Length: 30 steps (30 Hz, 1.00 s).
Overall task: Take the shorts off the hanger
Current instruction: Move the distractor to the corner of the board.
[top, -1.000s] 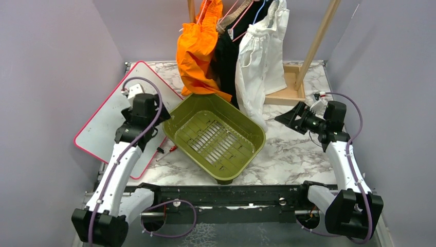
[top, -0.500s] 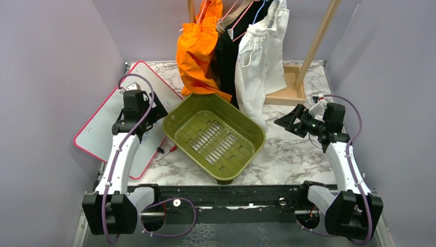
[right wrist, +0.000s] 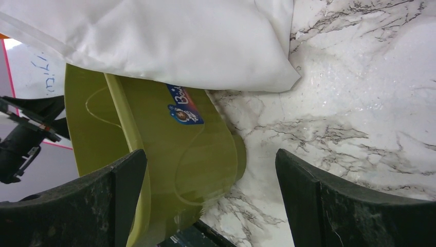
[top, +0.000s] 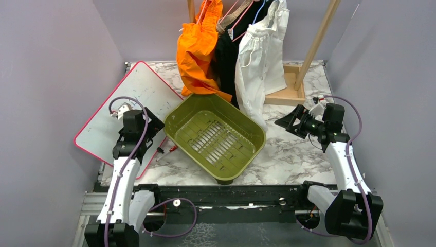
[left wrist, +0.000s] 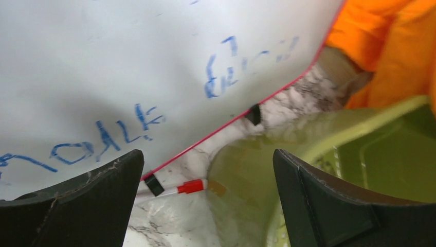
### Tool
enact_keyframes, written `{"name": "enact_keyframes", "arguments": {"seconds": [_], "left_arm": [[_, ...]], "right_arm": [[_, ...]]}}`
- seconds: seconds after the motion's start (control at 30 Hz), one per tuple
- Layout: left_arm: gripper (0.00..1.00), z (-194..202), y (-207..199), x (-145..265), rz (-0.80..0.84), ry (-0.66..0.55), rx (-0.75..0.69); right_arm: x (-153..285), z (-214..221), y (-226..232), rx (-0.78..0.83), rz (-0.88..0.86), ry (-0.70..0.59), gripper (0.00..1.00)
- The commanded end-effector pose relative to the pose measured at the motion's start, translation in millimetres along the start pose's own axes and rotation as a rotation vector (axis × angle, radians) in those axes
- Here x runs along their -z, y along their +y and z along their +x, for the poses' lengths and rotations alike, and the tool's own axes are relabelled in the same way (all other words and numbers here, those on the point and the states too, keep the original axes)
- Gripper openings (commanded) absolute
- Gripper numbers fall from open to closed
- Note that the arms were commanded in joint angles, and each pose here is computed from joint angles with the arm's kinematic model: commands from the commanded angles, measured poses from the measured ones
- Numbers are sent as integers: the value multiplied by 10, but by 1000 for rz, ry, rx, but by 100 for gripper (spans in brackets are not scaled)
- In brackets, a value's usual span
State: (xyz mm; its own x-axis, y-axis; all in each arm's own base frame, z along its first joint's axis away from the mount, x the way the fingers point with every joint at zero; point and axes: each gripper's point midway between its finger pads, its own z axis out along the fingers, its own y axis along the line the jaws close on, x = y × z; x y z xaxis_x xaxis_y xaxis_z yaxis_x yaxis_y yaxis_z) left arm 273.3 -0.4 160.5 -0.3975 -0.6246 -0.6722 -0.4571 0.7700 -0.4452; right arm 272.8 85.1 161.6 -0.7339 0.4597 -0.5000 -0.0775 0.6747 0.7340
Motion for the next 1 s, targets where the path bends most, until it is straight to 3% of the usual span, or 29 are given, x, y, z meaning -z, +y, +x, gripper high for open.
{"name": "enact_keyframes", "arguments": {"seconds": [0.0, 0.2, 0.4, 0.63, 0.83, 0.97], "left_arm": [[99, 275, 394, -205, -165, 50, 28], [99, 96, 299, -368, -148, -11, 43], [99, 108, 363, -660, -186, 20, 35], [99, -245, 275, -872, -172, -37, 3], [98, -254, -103, -1096, -9, 24, 16], [94, -122, -384, -1251, 116, 131, 31]], "right_arm": [[-19, 40, -75, -11, 27, 8, 97], [-24, 58, -85, -11, 26, 12, 97], [-27, 78, -107, -15, 33, 16, 98], [-35, 80, -111, -17, 31, 18, 97], [-45, 83, -124, -22, 33, 22, 98], [-43, 75, -121, -24, 36, 22, 98]]}}
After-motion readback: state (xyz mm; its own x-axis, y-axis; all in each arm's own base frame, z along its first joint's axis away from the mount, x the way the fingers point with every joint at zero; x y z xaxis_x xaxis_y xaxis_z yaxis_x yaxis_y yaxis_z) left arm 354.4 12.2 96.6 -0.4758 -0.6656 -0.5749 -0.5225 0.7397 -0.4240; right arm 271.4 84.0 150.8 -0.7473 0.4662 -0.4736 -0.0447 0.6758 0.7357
